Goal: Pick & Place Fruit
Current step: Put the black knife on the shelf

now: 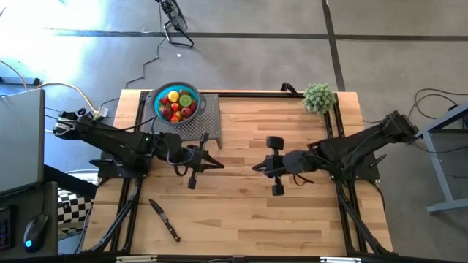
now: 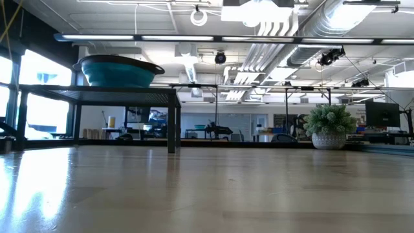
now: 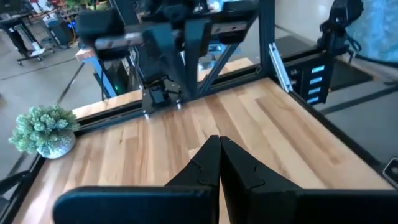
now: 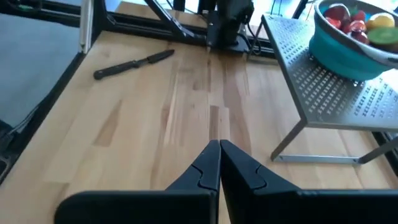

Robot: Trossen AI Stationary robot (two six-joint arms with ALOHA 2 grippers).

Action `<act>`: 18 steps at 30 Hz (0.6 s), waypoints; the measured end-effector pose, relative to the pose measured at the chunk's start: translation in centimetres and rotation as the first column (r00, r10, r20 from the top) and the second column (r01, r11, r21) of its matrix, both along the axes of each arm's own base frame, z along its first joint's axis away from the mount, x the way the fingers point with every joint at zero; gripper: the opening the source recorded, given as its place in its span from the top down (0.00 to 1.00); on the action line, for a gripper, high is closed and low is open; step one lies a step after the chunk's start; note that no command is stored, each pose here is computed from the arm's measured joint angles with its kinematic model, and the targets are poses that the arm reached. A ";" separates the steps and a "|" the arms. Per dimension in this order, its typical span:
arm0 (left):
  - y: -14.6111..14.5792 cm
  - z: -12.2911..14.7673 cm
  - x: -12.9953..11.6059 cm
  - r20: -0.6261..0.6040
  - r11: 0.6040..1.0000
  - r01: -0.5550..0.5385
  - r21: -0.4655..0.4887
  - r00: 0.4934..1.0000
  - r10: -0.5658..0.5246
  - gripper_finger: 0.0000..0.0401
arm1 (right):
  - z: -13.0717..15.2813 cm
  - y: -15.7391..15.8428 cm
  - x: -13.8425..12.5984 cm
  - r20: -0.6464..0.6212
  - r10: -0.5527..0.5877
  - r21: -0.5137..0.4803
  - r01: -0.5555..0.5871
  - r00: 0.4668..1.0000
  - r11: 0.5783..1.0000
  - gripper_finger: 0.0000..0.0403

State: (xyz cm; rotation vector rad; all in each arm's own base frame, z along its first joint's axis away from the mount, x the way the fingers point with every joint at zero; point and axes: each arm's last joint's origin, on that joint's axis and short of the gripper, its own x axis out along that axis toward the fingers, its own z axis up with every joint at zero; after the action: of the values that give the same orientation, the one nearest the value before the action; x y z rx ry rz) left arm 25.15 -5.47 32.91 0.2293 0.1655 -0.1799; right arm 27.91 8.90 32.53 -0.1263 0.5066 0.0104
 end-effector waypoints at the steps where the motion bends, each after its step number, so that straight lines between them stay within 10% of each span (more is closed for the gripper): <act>1: 0.0 0.0 0.0 -0.001 1.000 0.002 0.010 1.000 -0.002 1.00 | -0.3 -0.4 0.2 0.000 -0.003 0.006 0.003 1.000 1.000 1.00; 18: 4.0 -0.2 0.5 -0.021 0.988 -0.153 0.022 0.988 0.154 1.00 | 0.0 -6.9 1.8 0.080 -0.021 0.016 0.020 0.997 1.000 1.00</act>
State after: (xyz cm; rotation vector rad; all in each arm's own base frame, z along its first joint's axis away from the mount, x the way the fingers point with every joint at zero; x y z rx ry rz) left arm 25.65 -1.45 32.68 0.2343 0.2067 -0.0274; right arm 29.71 1.97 32.49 -0.1061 0.4277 -0.0104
